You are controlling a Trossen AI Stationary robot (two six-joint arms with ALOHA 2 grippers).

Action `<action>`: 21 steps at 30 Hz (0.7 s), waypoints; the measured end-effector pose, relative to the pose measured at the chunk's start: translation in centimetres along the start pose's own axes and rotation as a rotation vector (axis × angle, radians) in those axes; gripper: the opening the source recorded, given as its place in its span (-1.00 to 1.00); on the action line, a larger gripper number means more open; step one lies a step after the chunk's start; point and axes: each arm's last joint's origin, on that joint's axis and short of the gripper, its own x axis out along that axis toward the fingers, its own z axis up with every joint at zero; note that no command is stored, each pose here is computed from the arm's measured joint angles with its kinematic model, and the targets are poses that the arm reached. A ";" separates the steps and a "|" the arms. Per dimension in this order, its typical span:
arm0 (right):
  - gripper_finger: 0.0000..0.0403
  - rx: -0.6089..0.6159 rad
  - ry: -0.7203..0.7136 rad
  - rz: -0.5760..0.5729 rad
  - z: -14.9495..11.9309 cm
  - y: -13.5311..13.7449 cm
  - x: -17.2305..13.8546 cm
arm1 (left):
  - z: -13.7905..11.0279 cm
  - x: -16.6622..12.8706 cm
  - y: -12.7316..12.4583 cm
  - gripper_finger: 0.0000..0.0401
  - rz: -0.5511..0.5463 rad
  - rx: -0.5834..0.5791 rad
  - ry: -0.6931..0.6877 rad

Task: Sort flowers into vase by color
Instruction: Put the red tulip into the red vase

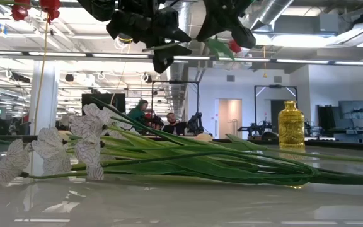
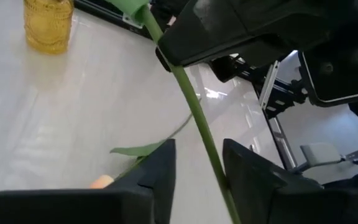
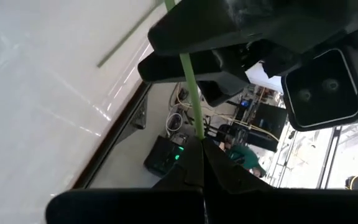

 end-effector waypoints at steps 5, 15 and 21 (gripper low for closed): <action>-0.91 -0.009 -0.037 0.009 0.3 0.1 -0.2 | 0.0 0.0 -0.1 -0.81 -0.001 0.053 0.001; -0.61 -0.043 -0.127 0.056 0.8 0.6 -0.7 | -0.1 0.4 -0.2 -1.00 0.077 0.124 -0.012; -0.18 0.014 -0.138 0.046 1.4 0.7 -1.5 | 0.4 -0.1 -0.5 -1.00 0.128 0.131 -0.049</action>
